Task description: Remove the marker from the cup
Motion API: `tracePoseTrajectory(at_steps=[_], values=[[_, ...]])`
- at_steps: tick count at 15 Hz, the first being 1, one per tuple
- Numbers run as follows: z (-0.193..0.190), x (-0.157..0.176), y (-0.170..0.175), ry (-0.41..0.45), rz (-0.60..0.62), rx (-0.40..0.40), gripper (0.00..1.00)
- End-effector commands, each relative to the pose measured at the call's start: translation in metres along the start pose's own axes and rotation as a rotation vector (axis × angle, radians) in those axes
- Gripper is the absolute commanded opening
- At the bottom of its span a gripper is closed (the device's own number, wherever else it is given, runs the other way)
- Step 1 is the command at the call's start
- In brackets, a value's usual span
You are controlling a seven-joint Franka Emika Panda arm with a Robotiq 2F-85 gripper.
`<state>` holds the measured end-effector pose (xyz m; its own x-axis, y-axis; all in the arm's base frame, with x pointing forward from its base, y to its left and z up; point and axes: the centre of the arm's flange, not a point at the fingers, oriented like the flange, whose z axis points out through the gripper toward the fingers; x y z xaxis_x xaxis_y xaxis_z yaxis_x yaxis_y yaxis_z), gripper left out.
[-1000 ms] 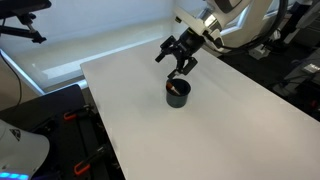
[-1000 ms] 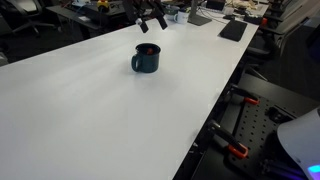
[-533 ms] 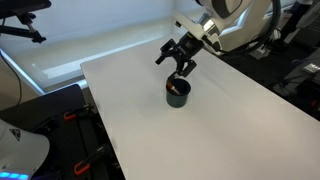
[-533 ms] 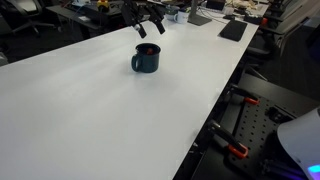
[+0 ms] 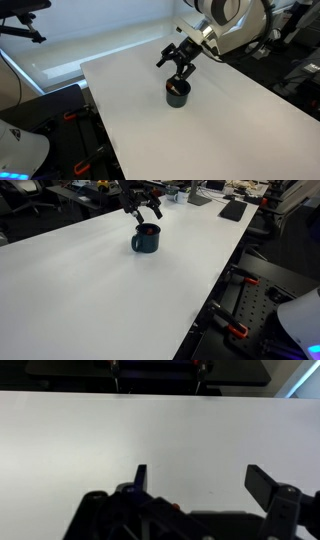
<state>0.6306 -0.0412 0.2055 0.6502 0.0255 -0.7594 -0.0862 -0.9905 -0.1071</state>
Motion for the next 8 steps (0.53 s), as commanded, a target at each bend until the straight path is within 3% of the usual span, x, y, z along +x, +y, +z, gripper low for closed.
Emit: tracePoseTrajectory(at_steps=[1, 8], values=[[-0.001, -0.001, 0.002, 0.003, 0.001, 0.004, 1.0], [-0.003, 0.025, 0.008, -0.044, 0.027, 0.013, 1.0]])
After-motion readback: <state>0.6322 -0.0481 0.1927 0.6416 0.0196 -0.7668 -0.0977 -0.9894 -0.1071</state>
